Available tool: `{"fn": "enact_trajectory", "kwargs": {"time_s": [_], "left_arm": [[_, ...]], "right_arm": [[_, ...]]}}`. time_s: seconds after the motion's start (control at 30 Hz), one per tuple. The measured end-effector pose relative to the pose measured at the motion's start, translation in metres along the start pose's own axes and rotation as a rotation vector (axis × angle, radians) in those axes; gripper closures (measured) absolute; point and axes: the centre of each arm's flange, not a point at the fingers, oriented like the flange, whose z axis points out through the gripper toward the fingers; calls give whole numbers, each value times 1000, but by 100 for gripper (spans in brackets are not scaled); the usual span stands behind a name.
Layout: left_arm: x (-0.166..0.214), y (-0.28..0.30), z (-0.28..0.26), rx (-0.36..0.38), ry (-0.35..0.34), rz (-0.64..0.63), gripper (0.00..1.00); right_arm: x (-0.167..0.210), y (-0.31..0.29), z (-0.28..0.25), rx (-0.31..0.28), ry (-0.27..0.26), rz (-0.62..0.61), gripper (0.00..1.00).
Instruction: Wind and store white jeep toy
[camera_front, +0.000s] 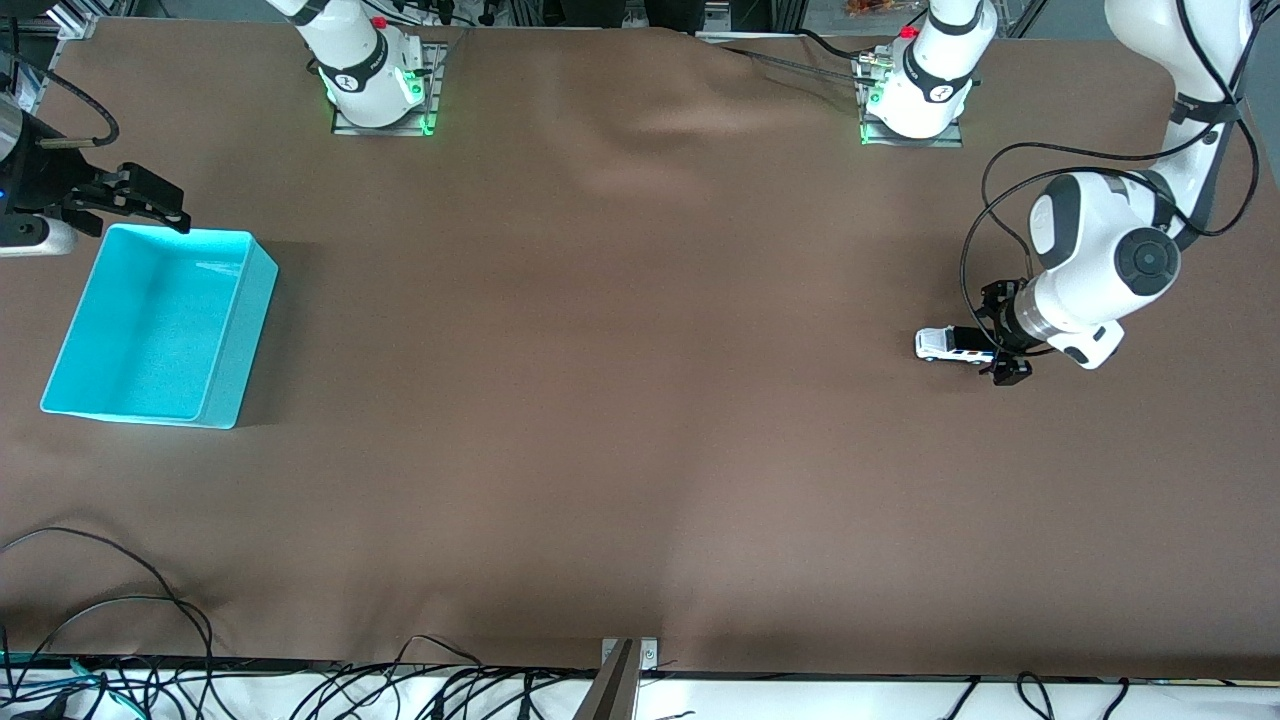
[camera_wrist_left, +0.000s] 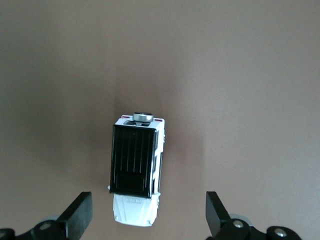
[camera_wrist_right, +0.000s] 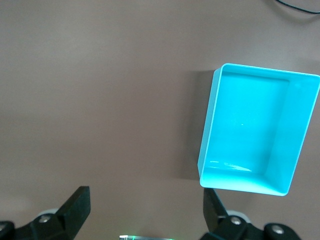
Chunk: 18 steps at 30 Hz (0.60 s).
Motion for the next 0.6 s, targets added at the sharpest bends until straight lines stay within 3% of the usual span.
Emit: {"fn": "enact_trajectory", "kwargs": {"time_s": [0.6], "left_arm": [[1, -9, 26, 6, 14, 13, 0]], "right_arm": [[0, -1, 0, 0, 0, -1, 0]]}}
